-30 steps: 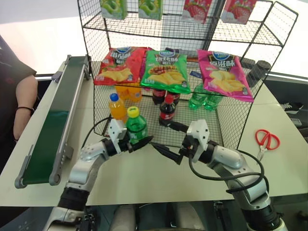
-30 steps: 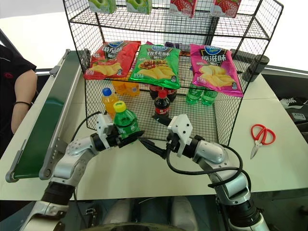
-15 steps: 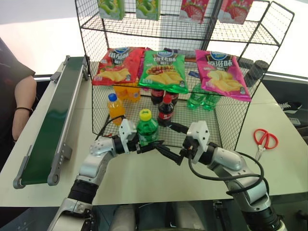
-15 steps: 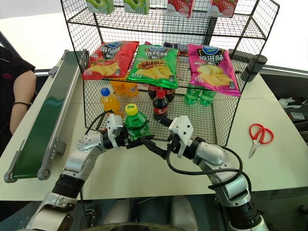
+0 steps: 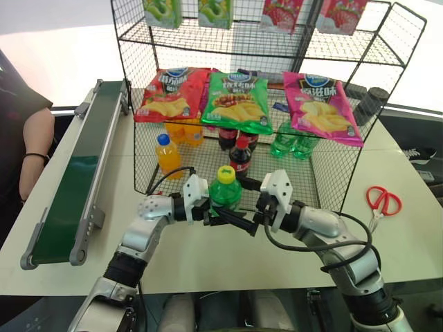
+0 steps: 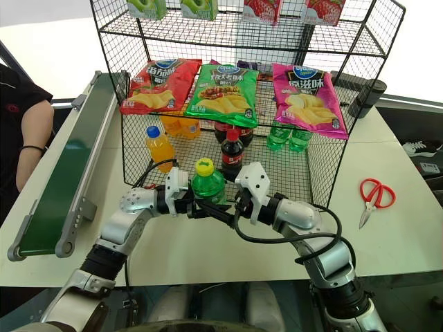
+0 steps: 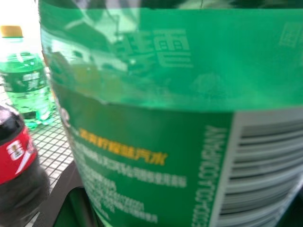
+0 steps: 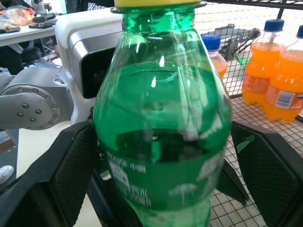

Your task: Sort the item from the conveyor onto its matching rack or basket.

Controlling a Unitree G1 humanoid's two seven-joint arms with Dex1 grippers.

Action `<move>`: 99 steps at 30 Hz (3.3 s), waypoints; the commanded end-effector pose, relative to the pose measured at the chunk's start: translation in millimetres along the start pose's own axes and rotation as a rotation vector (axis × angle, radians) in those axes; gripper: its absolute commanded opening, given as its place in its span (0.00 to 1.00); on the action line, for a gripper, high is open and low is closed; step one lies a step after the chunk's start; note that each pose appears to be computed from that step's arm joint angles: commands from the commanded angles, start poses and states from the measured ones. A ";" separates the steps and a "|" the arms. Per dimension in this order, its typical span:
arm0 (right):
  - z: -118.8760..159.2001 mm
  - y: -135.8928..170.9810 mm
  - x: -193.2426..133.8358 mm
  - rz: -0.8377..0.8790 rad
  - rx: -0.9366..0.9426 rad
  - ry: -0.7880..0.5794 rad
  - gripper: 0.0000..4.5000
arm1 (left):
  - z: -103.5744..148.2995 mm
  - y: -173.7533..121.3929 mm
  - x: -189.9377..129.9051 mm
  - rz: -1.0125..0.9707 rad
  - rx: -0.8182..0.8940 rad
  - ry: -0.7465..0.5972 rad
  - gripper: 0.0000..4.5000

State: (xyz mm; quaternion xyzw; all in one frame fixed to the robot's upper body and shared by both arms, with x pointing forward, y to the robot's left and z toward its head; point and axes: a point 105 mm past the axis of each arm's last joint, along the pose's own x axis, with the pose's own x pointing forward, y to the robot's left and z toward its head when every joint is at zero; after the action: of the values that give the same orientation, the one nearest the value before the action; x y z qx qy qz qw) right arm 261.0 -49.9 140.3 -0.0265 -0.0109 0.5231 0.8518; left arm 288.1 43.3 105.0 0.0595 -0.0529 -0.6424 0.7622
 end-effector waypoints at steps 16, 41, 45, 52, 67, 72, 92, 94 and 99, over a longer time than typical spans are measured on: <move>15.5 -10.7 -1.1 -0.047 -0.006 -0.082 0.67 | 11.7 4.5 3.5 -0.015 0.003 -0.008 0.98; -34.8 -141.6 -99.5 -1.010 -0.048 -0.118 0.67 | 26.0 8.2 -56.0 0.299 -0.001 0.005 0.98; -42.7 -151.1 -93.7 -1.018 -0.030 -0.119 0.67 | 23.5 7.9 -57.1 0.297 0.012 0.021 0.98; -52.6 -159.0 -94.4 -1.039 0.018 -0.133 0.67 | 24.1 10.8 -53.7 0.304 0.017 0.012 0.98; -36.8 -137.6 -107.0 -1.014 -0.103 -0.115 0.98 | 23.2 8.5 -49.7 0.270 0.009 0.015 1.00; -26.2 -118.4 -110.3 -0.979 -0.155 -0.105 0.98 | 23.4 11.6 -53.7 0.297 0.003 0.017 1.00; -11.5 -45.9 -181.6 -0.657 -0.133 0.152 0.98 | -5.8 28.2 -170.2 0.608 -0.029 0.295 1.00; -13.0 -47.0 -186.2 -0.661 -0.127 0.163 0.98 | -7.8 26.3 -172.5 0.611 -0.036 0.302 1.00; -15.2 -47.9 -186.4 -0.652 -0.113 0.164 0.98 | -11.5 25.8 -175.8 0.623 -0.046 0.313 1.00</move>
State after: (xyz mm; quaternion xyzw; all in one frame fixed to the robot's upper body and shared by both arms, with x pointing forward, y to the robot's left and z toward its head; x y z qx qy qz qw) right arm 219.1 -236.9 120.8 -0.1059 0.0363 0.2162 0.9699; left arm 283.1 213.2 87.0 0.1050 0.0805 -0.3756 0.9173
